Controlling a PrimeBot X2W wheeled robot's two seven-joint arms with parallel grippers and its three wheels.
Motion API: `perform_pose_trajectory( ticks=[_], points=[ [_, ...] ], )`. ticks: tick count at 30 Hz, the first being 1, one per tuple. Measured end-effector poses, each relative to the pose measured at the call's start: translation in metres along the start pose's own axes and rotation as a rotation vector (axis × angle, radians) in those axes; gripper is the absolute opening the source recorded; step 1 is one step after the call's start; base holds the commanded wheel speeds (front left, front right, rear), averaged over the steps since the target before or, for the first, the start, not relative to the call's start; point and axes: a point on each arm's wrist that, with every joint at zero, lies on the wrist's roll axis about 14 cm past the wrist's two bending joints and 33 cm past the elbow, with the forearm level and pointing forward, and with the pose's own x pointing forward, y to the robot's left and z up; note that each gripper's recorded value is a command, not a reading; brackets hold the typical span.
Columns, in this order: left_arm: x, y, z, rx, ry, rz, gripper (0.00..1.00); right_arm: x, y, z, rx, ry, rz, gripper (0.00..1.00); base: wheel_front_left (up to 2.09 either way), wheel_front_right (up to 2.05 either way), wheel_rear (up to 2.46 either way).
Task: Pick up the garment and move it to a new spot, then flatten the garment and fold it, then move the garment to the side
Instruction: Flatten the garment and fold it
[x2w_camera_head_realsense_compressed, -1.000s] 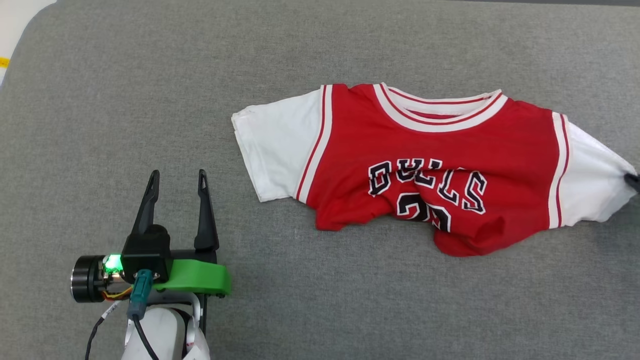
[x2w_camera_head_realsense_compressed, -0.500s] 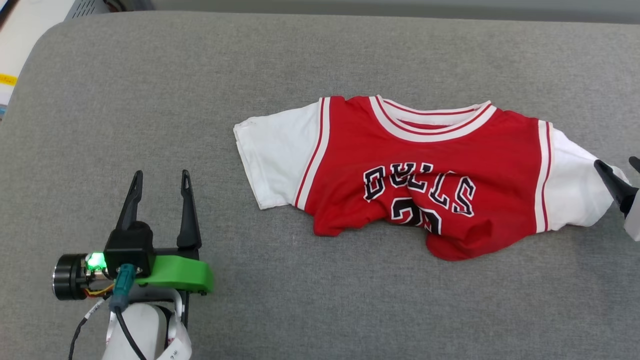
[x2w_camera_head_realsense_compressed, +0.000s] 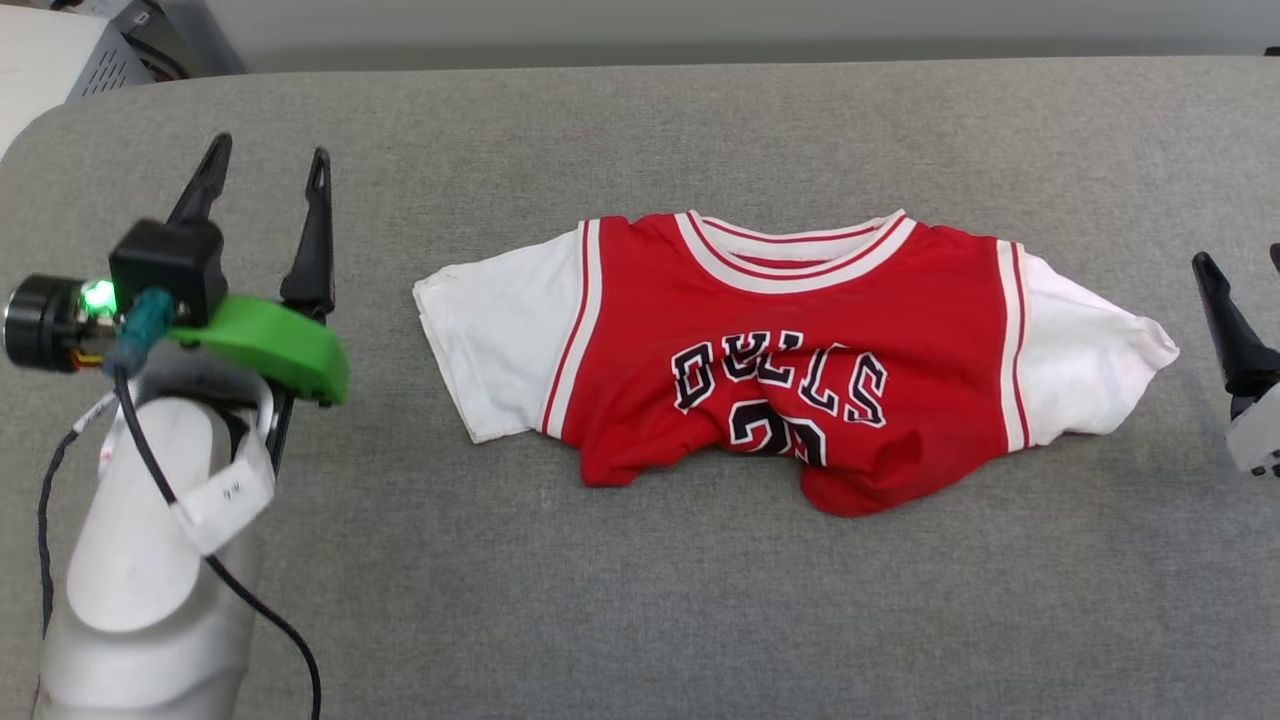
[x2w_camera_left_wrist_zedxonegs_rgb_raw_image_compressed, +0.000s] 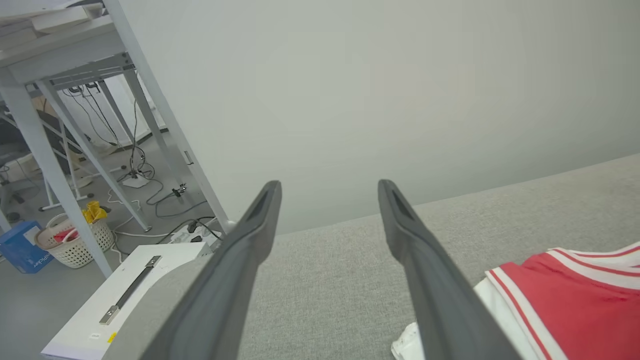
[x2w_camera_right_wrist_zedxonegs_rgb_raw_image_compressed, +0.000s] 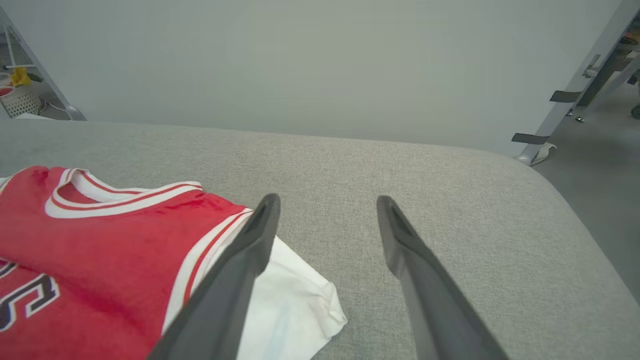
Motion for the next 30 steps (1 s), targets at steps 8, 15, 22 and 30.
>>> perform_pose_trajectory(
  ticks=[8,15,22,30],
  points=[
    [0.039,-0.030,-0.022,-0.027,0.309,-0.175,1.00,-0.016,0.013,-0.010,0.005,-0.035,-0.015,1.00,0.00,0.00,0.00],
    [0.029,-0.059,-0.073,-0.063,0.709,-0.337,1.00,-0.019,0.018,-0.017,-0.001,-0.003,-0.032,1.00,0.00,0.00,0.00],
    [0.020,-0.064,-0.116,-0.079,0.991,-0.385,1.00,-0.015,0.023,-0.020,-0.007,0.022,-0.033,1.00,0.00,0.00,0.00],
    [0.001,-0.071,-0.168,-0.057,1.217,-0.413,1.00,-0.017,0.015,-0.034,-0.008,0.069,-0.058,1.00,0.00,0.00,0.00]
  ],
)
